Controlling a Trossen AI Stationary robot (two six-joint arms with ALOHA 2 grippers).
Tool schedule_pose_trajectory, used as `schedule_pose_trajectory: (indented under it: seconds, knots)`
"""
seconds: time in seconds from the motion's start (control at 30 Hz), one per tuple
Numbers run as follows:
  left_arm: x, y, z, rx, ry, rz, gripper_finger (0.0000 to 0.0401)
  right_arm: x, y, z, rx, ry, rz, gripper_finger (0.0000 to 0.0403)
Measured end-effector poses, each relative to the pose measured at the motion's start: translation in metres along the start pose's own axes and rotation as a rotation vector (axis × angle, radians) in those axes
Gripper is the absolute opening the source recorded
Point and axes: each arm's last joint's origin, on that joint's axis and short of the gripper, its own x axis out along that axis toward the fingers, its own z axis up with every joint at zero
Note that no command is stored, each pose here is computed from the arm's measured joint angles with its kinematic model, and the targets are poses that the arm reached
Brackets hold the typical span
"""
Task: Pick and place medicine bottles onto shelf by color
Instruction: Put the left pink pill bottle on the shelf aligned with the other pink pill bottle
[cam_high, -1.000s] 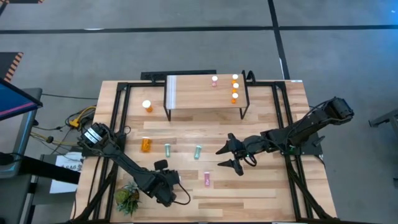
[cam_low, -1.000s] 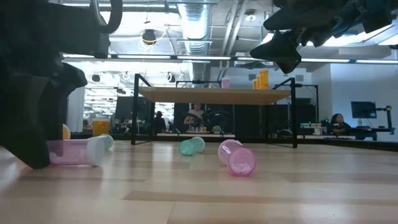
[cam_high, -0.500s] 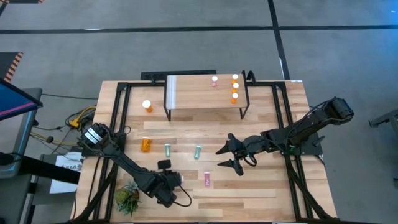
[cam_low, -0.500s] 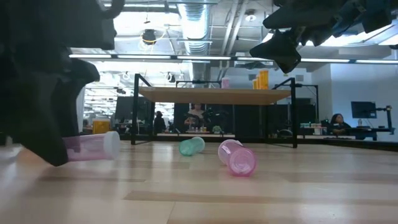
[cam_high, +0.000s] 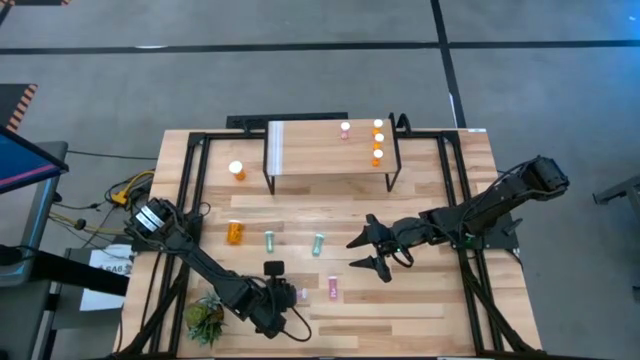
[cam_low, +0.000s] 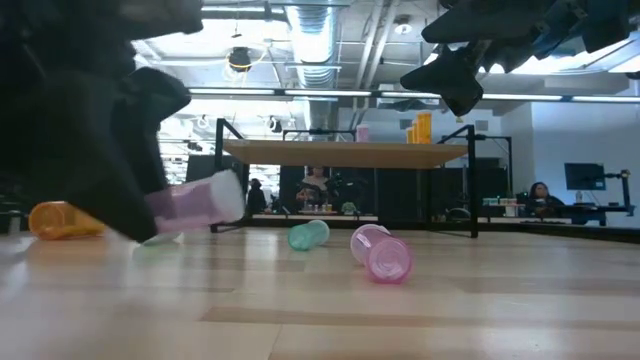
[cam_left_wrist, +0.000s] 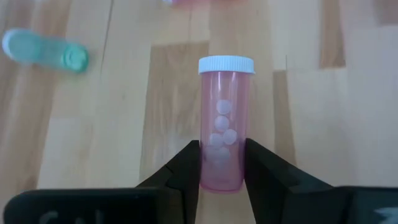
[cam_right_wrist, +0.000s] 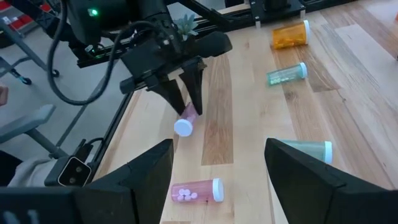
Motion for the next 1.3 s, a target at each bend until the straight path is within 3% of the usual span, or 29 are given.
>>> schedule_pose_trajectory:
  seconds: [0.23,0.47,0.63,0.8,1.0,1.3]
  knots:
    - [0.002,-0.001,0.004,0.007,-0.068,0.002,0.0091,0.000,0.000,0.000,0.000,0.000,0.000,0.0276]
    - [0.012,0.002,-0.011,-0.043,-0.137,-0.045,0.0091,0.000,0.000,0.000,0.000,0.001,0.000,0.0276]
    - [0.001,0.011,-0.011,-0.098,-0.295,-0.113,0.0091,0.000,0.000,0.001,0.001,-0.006,0.002,0.0276]
    - [-0.020,0.027,-0.014,-0.176,-0.545,-0.219,0.0091,0.000,0.003,0.005,-0.056,-0.059,0.025,0.0276]
    - [-0.032,0.057,-0.026,-0.319,-0.763,-0.256,0.0091,0.000,0.014,0.024,-0.134,-0.138,0.060,0.0276]
    - [-0.023,0.087,-0.021,-0.405,-0.824,-0.202,0.0092,0.005,0.018,0.053,-0.198,-0.220,0.051,0.0276]
